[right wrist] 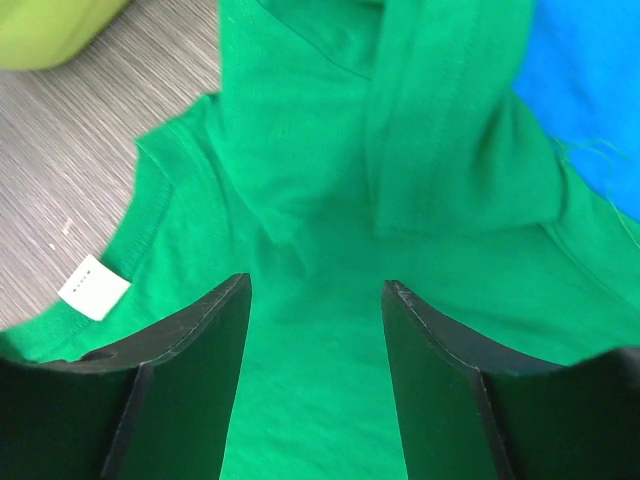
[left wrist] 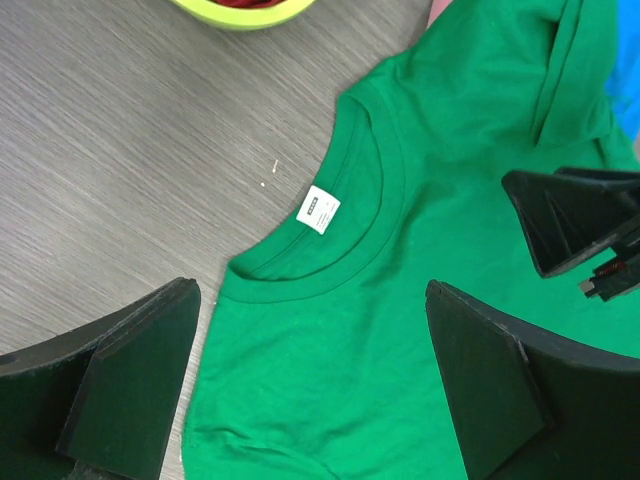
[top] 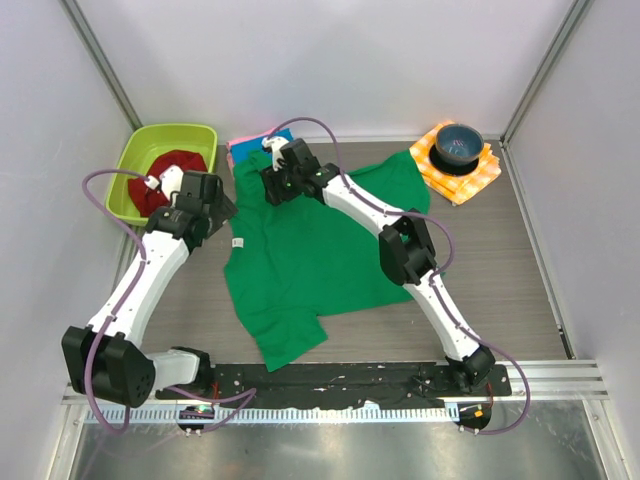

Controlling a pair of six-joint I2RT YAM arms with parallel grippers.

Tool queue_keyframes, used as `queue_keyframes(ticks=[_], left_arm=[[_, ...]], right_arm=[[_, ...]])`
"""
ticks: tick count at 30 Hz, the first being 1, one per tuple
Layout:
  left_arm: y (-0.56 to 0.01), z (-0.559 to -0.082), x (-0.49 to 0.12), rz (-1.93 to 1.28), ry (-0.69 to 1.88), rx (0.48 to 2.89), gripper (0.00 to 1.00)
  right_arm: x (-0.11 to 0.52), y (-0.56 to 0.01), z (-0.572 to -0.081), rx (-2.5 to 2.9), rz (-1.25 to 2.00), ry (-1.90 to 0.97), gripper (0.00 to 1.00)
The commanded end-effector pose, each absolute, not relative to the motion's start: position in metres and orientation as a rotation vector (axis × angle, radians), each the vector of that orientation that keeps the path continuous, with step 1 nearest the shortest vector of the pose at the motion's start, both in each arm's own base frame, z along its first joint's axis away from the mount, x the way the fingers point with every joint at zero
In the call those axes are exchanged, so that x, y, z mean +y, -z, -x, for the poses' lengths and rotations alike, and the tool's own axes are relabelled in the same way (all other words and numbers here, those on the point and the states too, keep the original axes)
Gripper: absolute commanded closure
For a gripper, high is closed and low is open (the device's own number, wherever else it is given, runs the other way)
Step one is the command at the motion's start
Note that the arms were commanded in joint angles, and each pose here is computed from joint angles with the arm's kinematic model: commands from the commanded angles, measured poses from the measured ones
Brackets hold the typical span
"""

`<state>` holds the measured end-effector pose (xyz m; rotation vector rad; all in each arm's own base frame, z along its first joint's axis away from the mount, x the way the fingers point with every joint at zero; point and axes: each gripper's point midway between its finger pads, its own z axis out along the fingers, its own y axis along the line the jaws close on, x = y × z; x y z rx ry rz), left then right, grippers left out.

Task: Fold and stack the t-shirts

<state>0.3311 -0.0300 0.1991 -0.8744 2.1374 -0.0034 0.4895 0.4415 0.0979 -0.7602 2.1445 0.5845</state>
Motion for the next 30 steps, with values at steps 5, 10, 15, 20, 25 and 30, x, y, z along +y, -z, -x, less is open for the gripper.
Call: queue_keyframes(ticks=[5,10,15,20,25,30], left_arm=[[-0.201,-0.34,-0.035,0.863,0.043,2.12,0.0],[-0.199,-0.338,-0.036,0.852,0.056,2.126,0.0],[-0.194,-0.339,-0.038,0.849,0.056,2.14,0.0],[-0.193,-0.34,-0.039,0.847,0.064,2.144,0.0],[-0.192,-0.34,-0.04,0.844,0.066,2.148,0.0],[-0.191,-0.34,-0.041,0.841,0.068,2.154,0.0]], right_arm=[[0.463,-0.114,-0.517,2.025,0.635,-0.62,0.4],[0.46,-0.121,-0.529,1.985,0.592,-0.571,0.41],[0.459,-0.133,-0.535,1.952,0.571,-0.56,0.41],[0.46,-0.126,-0.537,1.954,0.572,-0.554,0.41],[0.46,-0.112,-0.535,1.979,0.578,-0.555,0.5],[0.459,-0.105,-0.536,1.989,0.573,-0.544,0.72]])
